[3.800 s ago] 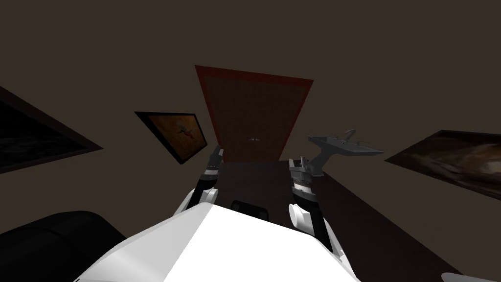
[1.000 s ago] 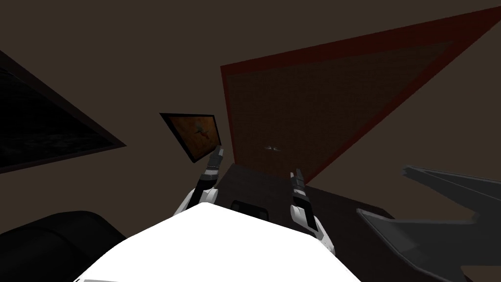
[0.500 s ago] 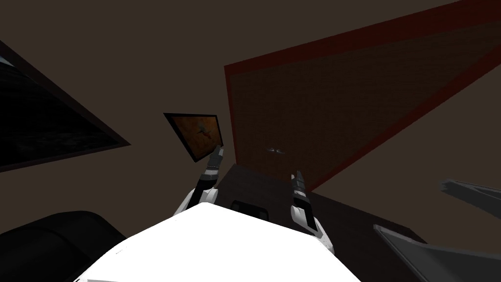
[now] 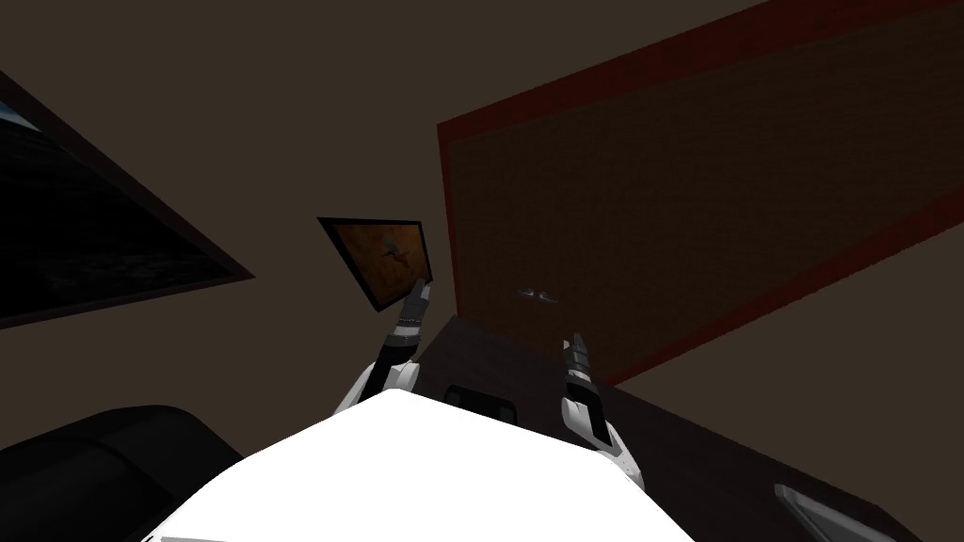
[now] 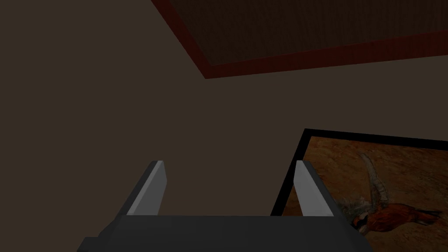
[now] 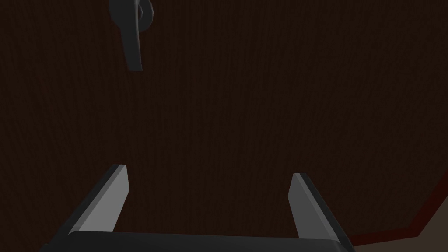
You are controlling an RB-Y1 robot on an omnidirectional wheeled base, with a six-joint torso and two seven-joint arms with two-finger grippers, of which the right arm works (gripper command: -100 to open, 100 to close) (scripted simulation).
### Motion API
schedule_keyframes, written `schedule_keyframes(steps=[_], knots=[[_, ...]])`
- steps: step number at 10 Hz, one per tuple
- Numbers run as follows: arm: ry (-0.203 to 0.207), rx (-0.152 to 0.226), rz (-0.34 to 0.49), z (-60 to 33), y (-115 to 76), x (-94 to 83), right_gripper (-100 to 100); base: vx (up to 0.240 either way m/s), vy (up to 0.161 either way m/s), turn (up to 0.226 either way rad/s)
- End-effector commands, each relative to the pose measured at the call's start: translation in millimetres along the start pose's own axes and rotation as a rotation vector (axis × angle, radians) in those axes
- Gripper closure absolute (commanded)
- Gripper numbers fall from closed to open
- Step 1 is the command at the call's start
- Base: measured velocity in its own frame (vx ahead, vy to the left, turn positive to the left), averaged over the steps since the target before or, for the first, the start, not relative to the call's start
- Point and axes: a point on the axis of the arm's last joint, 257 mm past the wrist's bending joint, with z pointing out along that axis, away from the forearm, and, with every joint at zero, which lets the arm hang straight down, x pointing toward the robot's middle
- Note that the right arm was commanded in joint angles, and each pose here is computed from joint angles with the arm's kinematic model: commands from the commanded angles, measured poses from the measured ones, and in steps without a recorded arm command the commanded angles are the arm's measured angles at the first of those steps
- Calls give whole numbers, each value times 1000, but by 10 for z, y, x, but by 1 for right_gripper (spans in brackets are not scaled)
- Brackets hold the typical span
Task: Pull the door open
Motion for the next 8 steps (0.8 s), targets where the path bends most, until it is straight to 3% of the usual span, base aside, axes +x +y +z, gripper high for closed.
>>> schedule_keyframes(steps=[1,8], knots=[[-16,19,-4,-25,-99,-76,-100,98,-46,131],[-70,76,-15,-86,-390,-320,-100,74,-33,98]])
